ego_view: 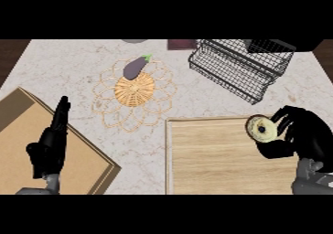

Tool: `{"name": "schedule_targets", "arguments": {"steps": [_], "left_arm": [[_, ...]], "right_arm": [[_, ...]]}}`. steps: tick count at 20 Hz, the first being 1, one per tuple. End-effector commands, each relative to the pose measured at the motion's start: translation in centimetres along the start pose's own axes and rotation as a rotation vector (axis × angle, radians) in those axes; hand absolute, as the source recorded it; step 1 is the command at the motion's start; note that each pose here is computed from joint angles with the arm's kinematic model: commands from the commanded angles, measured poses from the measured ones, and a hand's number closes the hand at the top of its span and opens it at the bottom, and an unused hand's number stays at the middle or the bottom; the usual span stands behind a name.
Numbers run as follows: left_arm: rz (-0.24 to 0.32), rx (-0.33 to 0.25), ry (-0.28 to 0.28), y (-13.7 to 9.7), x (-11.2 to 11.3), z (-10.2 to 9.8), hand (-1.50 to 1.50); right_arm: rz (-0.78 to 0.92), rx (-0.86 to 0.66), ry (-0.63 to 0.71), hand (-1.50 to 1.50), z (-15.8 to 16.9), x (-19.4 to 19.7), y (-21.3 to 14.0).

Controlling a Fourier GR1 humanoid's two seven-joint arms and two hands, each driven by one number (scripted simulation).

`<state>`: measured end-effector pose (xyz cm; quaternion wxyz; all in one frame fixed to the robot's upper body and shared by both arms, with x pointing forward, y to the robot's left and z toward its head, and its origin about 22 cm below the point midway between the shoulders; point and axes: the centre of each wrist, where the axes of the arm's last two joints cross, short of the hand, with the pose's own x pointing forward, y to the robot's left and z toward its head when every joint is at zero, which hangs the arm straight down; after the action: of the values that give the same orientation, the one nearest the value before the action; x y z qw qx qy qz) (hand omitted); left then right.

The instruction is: Pick the cupcake from the tray and place it in the tiered basket

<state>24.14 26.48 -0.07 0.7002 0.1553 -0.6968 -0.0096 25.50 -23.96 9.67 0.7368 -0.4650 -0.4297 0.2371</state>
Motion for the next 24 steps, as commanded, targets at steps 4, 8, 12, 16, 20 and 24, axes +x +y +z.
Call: {"name": "schedule_targets", "arguments": {"steps": [4,8,12,16,20,24], "left_arm": [[0.008,-0.029,0.245,-0.6,-4.2,3.0,0.00],[0.012,-0.043,0.242,-1.5,-4.6,3.5,0.00],[0.007,-0.063,0.233,-2.7,-3.7,3.0,0.00],[0.029,-0.088,0.243,-1.3,-4.4,2.7,0.00],[0.014,-0.081,0.235,-1.4,-3.9,2.7,0.00],[0.032,-0.108,0.223,-3.5,-4.2,2.8,0.00]], "right_arm": [[-0.241,-0.265,-0.124,1.50,4.2,1.9,-8.0],[-0.157,-0.387,-0.210,1.50,6.4,3.2,-11.8],[-0.149,-0.403,-0.205,1.50,6.7,3.5,-14.2],[-0.157,-0.445,-0.190,1.50,6.2,5.5,-16.0],[-0.165,-0.441,-0.151,1.50,4.7,6.7,-17.7],[-0.181,-0.424,-0.137,1.50,2.4,8.3,-18.4]]}}
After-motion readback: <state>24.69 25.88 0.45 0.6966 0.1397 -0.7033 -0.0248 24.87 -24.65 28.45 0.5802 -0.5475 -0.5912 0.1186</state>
